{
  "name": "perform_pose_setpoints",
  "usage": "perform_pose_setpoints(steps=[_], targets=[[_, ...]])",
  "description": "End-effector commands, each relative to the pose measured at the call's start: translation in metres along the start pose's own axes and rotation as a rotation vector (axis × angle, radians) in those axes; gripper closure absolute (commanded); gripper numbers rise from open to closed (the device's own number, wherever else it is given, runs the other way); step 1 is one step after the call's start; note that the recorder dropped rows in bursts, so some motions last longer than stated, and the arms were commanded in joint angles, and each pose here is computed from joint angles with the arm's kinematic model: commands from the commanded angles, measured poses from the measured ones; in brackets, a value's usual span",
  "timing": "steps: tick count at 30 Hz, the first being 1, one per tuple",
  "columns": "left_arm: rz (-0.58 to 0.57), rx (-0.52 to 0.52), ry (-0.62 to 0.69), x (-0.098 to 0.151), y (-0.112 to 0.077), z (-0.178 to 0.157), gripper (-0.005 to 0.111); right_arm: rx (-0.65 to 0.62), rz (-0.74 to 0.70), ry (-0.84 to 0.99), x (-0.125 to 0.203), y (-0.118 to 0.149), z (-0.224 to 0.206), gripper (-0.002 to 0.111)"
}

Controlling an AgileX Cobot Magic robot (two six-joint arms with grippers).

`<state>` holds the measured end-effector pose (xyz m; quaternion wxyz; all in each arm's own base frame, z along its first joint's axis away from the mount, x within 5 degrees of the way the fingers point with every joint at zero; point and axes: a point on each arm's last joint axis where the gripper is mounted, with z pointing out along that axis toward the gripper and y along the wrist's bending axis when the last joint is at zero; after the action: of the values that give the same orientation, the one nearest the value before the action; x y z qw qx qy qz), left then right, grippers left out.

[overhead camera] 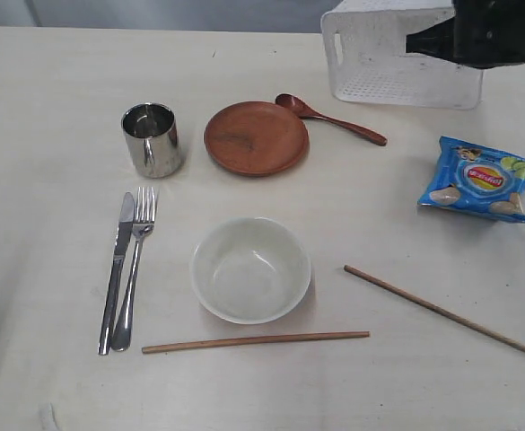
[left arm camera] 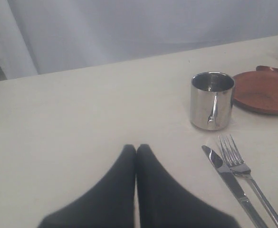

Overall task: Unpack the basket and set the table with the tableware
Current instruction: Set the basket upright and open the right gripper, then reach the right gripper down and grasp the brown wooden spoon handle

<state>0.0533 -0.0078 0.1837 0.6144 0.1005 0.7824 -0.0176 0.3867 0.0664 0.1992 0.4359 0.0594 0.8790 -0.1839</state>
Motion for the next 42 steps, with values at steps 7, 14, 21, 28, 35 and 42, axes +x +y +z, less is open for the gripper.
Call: perform_pose_setpoints(steps=[7,14,21,28,35,42], targets=[[-0.002,-0.002,-0.005,0.0,0.0,0.0,0.107,-0.19,0.334,0.164,-0.003,-0.03,0.032,0.108],[-0.002,-0.002,-0.005,0.0,0.0,0.0,0.107,-0.35,0.497,0.351,-0.024,-0.044,0.032,0.108],[-0.002,-0.002,-0.005,0.0,0.0,0.0,0.107,-0.739,0.382,0.707,-0.06,-0.045,0.041,0.108],[-0.002,-0.002,-0.005,0.0,0.0,0.0,0.107,-0.717,0.417,0.788,-0.044,-0.034,0.067,0.102],[-0.002,-0.002,-0.005,0.0,0.0,0.0,0.107,-0.69,0.428,0.712,-0.045,-0.034,0.077,0.053],[-0.002,-0.002,-0.005,0.0,0.0,0.0,0.107,-0.701,0.398,0.661,-0.052,-0.037,0.072,0.054]])
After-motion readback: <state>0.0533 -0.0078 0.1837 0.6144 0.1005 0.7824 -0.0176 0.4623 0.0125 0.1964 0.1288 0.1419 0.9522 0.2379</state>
